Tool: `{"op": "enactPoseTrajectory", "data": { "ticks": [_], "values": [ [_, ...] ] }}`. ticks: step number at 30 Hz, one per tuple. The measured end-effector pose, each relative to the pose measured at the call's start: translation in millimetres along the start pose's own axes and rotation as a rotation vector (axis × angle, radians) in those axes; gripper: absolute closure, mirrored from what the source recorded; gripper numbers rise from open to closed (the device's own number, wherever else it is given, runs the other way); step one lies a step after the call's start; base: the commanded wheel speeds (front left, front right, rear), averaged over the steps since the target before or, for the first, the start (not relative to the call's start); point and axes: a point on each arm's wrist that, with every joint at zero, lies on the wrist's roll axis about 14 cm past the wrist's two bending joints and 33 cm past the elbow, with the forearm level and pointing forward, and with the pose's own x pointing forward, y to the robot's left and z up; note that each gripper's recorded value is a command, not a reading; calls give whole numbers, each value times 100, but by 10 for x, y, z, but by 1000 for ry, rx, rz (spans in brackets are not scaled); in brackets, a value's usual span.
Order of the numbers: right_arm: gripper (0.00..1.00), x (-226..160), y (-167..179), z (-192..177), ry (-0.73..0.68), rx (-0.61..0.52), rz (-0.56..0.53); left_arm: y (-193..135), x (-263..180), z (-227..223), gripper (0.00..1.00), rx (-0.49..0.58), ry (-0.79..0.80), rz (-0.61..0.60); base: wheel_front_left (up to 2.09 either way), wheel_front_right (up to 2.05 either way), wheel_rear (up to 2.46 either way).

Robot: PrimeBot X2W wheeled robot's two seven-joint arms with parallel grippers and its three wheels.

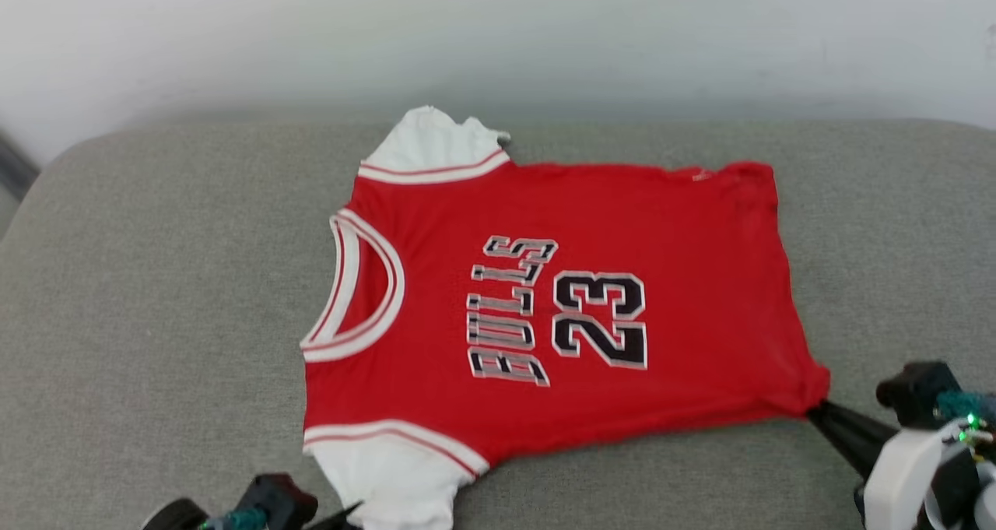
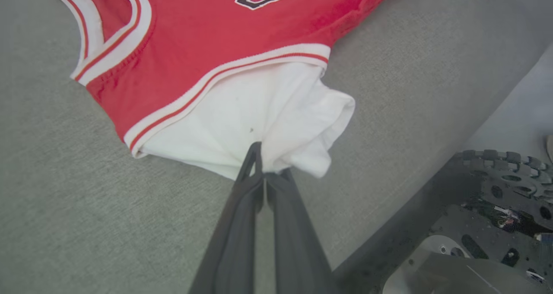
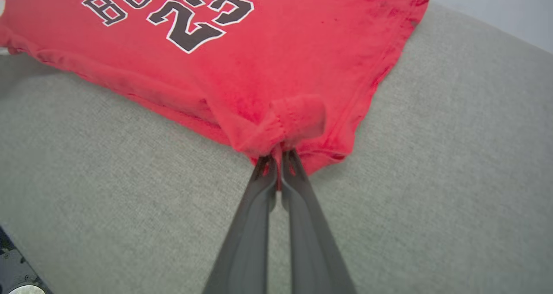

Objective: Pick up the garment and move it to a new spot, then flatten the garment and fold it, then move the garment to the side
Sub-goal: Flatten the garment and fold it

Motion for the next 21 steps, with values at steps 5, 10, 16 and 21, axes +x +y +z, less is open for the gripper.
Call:
{"op": "enactPoseTrajectory", "data": {
  "ticks": [5,10,16,21],
  "values": [
    [100,-245,30,-226,49,44,-12,-207,-109,-118,100,-45,38,-51,0,0,0],
    [100,-339,49,-310,68,73,-20,-185,-124,-84,100,-47,29,-47,0,0,0],
    [100,-319,58,-214,51,85,-19,20,-78,146,100,11,-39,3,0,0,0],
    [100,-263,-22,-155,49,78,-33,141,10,448,100,58,-116,16,0,0,0]
  ]
}}
